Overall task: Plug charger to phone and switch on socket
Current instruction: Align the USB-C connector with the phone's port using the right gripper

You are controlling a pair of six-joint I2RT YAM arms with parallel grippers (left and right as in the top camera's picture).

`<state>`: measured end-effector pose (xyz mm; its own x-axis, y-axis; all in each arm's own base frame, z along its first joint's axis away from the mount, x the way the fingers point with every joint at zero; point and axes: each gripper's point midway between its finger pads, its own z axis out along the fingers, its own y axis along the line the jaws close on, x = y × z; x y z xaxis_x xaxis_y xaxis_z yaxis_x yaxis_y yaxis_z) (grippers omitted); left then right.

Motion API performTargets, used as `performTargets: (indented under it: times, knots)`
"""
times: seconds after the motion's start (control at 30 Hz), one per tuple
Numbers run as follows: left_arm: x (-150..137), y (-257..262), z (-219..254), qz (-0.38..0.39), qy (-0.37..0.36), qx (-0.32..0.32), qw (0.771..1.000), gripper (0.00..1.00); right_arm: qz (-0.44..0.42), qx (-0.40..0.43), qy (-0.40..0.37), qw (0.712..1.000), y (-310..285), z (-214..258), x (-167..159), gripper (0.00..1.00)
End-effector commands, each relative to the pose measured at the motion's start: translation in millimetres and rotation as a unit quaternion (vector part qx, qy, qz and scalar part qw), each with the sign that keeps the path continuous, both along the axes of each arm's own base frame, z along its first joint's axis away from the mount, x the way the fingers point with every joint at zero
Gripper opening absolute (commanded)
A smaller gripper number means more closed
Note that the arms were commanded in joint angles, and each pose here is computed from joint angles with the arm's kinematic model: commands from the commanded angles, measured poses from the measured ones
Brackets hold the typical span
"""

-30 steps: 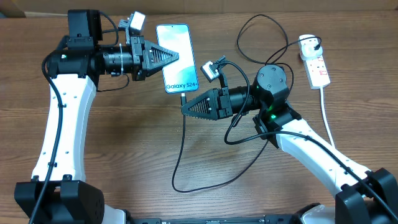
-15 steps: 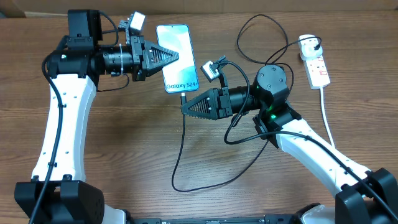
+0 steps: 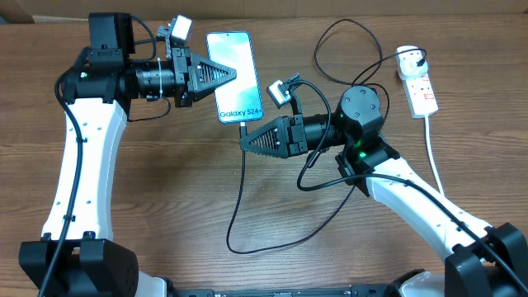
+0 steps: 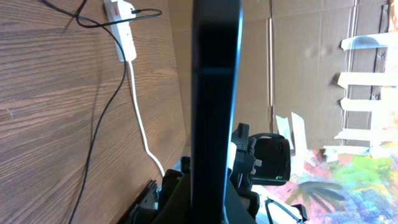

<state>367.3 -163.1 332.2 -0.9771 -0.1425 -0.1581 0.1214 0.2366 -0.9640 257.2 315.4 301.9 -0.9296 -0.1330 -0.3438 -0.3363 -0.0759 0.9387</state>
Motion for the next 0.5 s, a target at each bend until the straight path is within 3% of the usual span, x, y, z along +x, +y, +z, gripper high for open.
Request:
performTargets:
  times: [0.0,0.47]
  knots:
    - [-7.9,-5.6,14.0,-0.026,-0.018,-0.025,0.999,0.04,-0.009,0.012,-0.018,1.000,-0.2,17.0,-0.4,0.04]
    - [-6.4,-4.3,12.8,-0.023,-0.022,-0.021,0.999,0.04,0.011,0.019,-0.027,0.999,-1.7,22.5,-7.7,0.04]
